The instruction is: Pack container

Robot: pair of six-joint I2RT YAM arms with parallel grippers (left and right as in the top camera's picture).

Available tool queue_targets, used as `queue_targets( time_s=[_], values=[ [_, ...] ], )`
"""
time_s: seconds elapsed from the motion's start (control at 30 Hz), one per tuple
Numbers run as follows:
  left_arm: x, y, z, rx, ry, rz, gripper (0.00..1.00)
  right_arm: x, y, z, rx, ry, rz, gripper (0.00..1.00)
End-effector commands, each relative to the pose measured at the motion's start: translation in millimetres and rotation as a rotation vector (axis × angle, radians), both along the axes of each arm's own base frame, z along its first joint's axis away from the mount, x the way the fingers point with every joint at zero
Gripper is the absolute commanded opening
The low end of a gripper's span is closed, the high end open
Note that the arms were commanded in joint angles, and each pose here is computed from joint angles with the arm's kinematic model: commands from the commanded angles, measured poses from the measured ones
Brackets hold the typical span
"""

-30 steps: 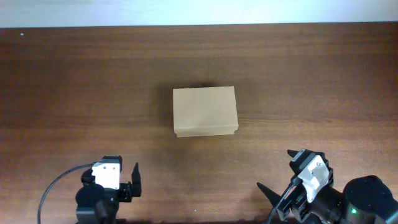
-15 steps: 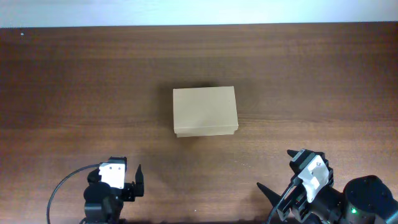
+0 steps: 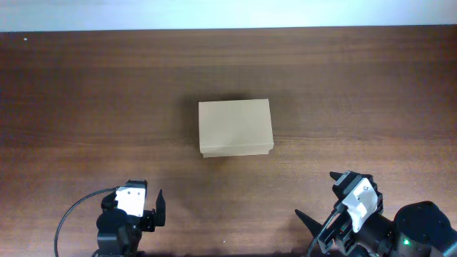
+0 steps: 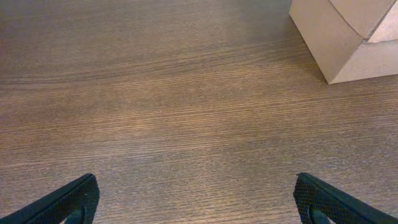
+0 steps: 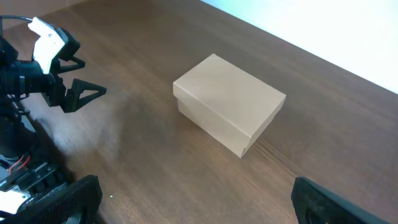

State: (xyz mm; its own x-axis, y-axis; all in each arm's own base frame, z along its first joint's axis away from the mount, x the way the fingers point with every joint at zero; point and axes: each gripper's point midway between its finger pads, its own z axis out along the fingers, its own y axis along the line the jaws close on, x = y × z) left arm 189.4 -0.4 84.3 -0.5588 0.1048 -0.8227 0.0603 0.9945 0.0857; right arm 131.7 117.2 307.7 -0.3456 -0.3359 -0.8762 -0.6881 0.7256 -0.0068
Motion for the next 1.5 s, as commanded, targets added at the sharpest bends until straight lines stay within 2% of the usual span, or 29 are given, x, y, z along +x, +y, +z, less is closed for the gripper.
queue_targets(
  time_s=[0.0, 0.47, 0.7, 0.83, 1.1, 1.27, 1.47],
  values=[
    [0, 2, -2, 0.019, -0.006, 0.001, 0.99, 0, 1, -2, 0.009, 0.011, -0.002, 0.99],
    [0, 2, -2, 0.019, -0.006, 0.001, 0.99, -2, -3, -8, -0.013, 0.029, -0.01, 0.99],
    [0, 2, -2, 0.019, -0.006, 0.001, 1.0, 12, -34, -25, -0.041, 0.048, -0.208, 0.99],
    [0, 2, -2, 0.019, -0.006, 0.001, 0.99, 19, -54, -46, -0.071, 0.034, -0.323, 0.99],
    [0, 2, -2, 0.019, -0.006, 0.001, 0.99, 28, -75, -104, -0.078, -0.029, -0.442, 0.99],
    [0, 2, -2, 0.019, -0.006, 0.001, 0.99, 37, -82, -121, -0.058, -0.062, -0.492, 0.99],
    [0, 2, -2, 0.019, -0.006, 0.001, 0.99, 41, -86, -156, -0.076, -0.016, -0.515, 0.99]
  ],
)
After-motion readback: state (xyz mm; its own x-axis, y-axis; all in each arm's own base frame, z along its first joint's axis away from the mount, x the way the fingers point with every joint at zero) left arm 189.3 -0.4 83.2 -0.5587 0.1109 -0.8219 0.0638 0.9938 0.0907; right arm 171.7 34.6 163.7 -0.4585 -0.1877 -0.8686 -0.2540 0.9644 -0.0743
